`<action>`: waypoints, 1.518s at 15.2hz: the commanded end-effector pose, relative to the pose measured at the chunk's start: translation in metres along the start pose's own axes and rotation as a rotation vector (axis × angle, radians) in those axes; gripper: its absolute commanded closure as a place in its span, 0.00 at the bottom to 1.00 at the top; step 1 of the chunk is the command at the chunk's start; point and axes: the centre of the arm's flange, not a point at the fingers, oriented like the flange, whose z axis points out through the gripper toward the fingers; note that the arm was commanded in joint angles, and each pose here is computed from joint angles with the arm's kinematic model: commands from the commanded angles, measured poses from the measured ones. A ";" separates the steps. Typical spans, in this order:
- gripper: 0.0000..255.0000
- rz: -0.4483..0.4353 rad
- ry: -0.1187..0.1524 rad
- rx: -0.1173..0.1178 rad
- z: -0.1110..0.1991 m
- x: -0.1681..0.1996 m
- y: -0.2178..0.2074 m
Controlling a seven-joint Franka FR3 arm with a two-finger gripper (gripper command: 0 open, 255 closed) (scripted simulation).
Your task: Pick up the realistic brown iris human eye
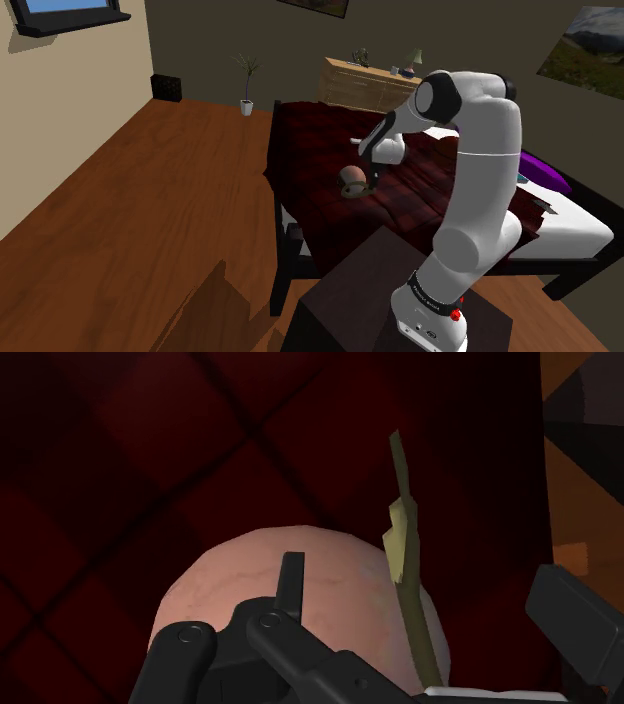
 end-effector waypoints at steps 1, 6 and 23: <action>0.00 -0.010 0.001 -0.003 0.012 0.002 0.002; 0.00 -0.010 0.001 -0.003 0.038 0.004 -0.003; 1.00 -0.010 0.001 -0.003 0.015 0.002 0.001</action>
